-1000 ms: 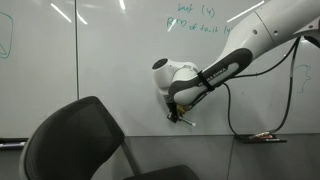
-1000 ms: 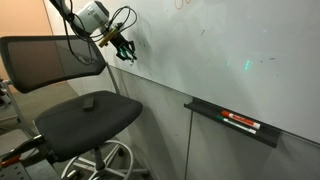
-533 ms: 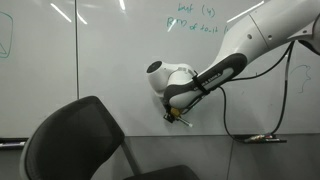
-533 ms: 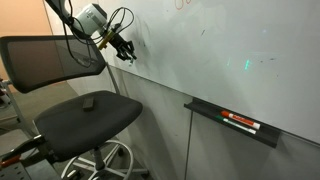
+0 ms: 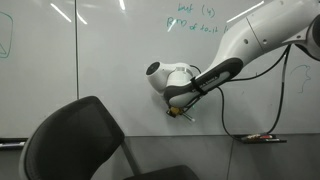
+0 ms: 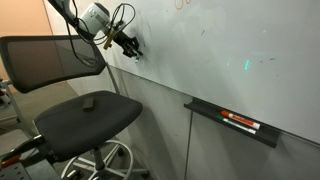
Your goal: Write on the whiteboard
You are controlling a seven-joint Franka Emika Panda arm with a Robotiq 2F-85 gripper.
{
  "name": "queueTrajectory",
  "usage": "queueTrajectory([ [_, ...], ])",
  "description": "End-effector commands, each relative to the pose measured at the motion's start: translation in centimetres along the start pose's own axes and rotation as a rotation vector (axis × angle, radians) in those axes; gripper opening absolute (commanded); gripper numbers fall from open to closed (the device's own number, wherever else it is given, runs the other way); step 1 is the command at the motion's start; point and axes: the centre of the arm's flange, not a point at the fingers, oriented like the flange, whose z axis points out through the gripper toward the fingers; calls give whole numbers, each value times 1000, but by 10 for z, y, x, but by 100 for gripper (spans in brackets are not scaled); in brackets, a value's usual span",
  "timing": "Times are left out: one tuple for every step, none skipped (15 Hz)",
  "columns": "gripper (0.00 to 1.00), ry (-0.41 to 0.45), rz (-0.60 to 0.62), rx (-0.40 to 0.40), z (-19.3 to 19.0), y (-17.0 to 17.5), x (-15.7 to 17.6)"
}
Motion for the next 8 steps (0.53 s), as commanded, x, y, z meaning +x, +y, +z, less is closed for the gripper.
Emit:
queueTrajectory([
  [13, 11, 48, -44, -4, -1, 16],
  [13, 8, 54, -42, -5, -3, 17],
  [13, 7, 58, -37, -6, -5, 17],
  [13, 5, 62, -30, -6, -8, 18],
  [13, 3, 61, -24, -6, -10, 18],
  [13, 1, 59, -22, -5, -12, 18],
  [13, -1, 56, -20, -3, -14, 18],
  [13, -5, 53, -20, 0, -15, 17],
])
